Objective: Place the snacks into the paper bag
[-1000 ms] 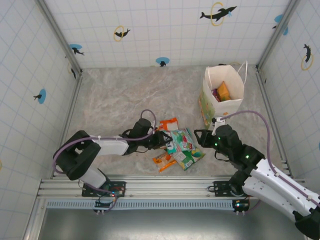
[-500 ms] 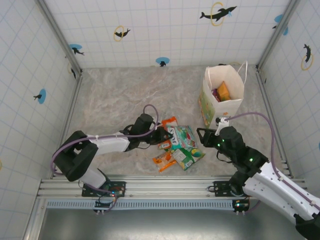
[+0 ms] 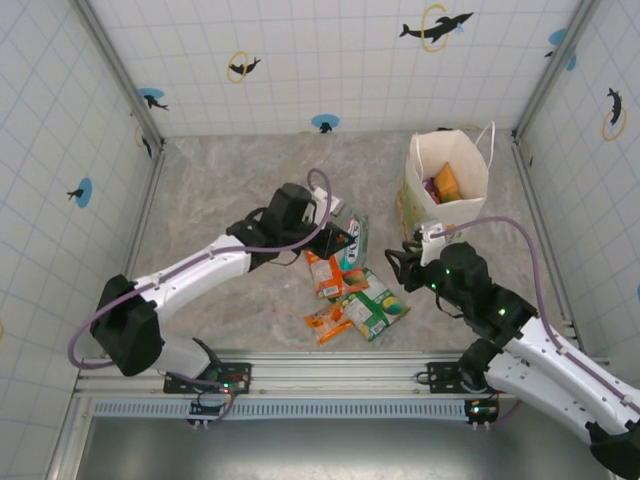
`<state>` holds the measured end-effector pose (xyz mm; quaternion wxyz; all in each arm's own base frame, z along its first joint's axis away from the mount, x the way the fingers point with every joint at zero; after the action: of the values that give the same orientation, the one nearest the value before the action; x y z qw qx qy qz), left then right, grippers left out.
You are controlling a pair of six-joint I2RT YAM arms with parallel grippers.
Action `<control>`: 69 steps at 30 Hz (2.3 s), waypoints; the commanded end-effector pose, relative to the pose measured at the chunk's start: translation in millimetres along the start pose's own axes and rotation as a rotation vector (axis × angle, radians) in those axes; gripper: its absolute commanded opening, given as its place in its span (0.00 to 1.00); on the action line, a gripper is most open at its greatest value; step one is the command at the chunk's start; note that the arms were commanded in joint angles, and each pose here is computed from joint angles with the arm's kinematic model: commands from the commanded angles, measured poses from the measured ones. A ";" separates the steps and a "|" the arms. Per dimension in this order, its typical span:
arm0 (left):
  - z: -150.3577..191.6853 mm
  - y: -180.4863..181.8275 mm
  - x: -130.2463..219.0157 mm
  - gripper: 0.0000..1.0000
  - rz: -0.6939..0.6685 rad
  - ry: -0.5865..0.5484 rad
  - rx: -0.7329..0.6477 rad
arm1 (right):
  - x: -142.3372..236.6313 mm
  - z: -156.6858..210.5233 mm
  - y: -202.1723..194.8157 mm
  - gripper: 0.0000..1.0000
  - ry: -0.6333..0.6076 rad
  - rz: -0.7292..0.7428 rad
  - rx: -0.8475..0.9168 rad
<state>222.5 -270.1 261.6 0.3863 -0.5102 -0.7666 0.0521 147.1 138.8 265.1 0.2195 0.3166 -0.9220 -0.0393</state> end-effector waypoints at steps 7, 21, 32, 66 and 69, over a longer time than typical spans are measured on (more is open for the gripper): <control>-8.6 -32.7 70.6 0.00 -0.108 0.081 -0.611 | 5.4 -60.5 22.7 0.62 -0.092 -0.123 0.483; 5.8 -42.6 109.5 0.00 -0.193 0.039 -1.008 | -21.8 -85.8 41.2 0.66 0.018 -0.399 0.766; 7.7 -45.8 111.9 0.00 -0.174 0.003 -1.059 | -47.7 -78.5 51.5 0.68 0.064 -0.501 0.761; 6.7 -47.5 113.5 0.00 -0.188 -0.109 -1.005 | -67.8 -58.8 57.4 0.21 0.048 -0.582 0.788; 5.0 -44.4 111.9 0.00 -0.218 -0.115 -0.974 | -63.3 -60.5 55.6 0.16 0.031 -0.565 0.791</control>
<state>161.2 -195.9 332.0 0.0768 -0.5645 -0.7489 -0.3386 187.0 231.5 297.9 0.1062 0.6255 -0.7279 0.2600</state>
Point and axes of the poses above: each hand's point on the last joint's axis, 136 mm out from that joint toward the fingers, its own x axis back along the fingers, its own y axis along the line the jaws close on, z = x × y, the point moved 9 cm from there along x, back along the fingers
